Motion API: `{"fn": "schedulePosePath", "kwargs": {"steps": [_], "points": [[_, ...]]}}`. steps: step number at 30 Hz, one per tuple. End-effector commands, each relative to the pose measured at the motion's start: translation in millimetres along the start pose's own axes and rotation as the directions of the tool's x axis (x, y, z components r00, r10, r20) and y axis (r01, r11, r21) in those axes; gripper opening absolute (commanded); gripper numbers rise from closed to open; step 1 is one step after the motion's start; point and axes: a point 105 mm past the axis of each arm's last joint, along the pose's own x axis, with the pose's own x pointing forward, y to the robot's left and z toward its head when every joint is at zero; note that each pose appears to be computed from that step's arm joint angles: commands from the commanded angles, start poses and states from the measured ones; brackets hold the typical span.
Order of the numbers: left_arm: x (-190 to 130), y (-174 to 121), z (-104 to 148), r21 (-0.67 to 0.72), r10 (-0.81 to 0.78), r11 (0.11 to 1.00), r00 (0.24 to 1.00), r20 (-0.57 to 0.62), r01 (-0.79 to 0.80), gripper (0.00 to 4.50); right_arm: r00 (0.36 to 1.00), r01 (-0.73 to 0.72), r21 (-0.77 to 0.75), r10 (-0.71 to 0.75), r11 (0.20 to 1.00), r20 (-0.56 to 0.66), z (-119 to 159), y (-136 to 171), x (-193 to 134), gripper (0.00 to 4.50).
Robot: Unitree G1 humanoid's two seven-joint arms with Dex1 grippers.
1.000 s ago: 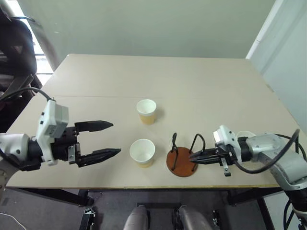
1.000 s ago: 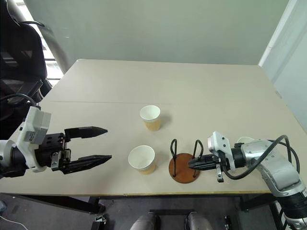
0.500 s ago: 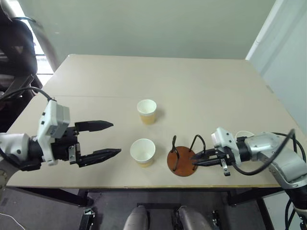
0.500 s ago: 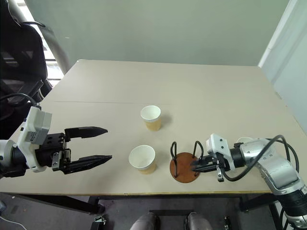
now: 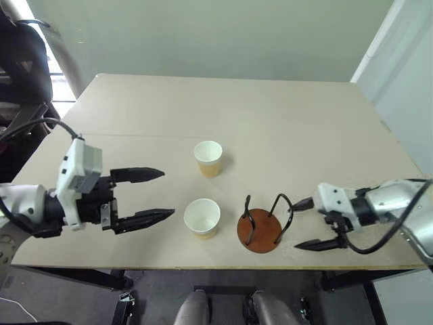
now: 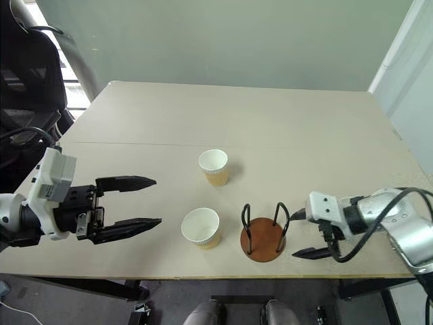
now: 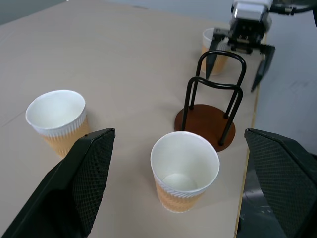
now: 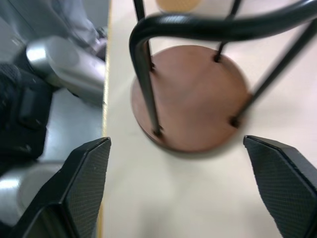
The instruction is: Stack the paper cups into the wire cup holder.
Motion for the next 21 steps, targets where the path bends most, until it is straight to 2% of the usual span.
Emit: {"fn": "schedulePosePath", "kwargs": {"steps": [1, 4, 8, 15, 21], "points": [[-3, 3, 17, 0.094, -0.013, 0.996, 1.000, 0.015, 0.012, 4.50, 0.995, 0.101, -0.108, -0.102, 0.989, -0.001, 25, -9, -40, 4.46], [-1, 1, 28, 0.127, -0.072, 0.990, 0.996, 0.044, 0.066, 4.50, 0.979, 0.197, -0.113, -0.202, 0.974, -0.036, 31, -14, -70, 4.46], [19, -1, 19, 0.097, -0.191, 0.978, 0.981, 0.037, 0.186, 4.50, 0.942, 0.282, -0.016, -0.280, 0.959, -0.184, -1, -6, -90, 4.46], [37, 2, 12, 0.095, -0.269, 0.959, 0.963, 0.028, 0.266, 4.50, 0.917, 0.316, 0.093, -0.279, 0.944, -0.283, -30, 13, -84, 4.46], [37, 2, 13, 0.101, -0.277, 0.957, 0.961, 0.021, 0.274, 4.50, 0.913, 0.320, 0.102, -0.278, 0.942, -0.299, -35, 10, -72, 4.46]]}}
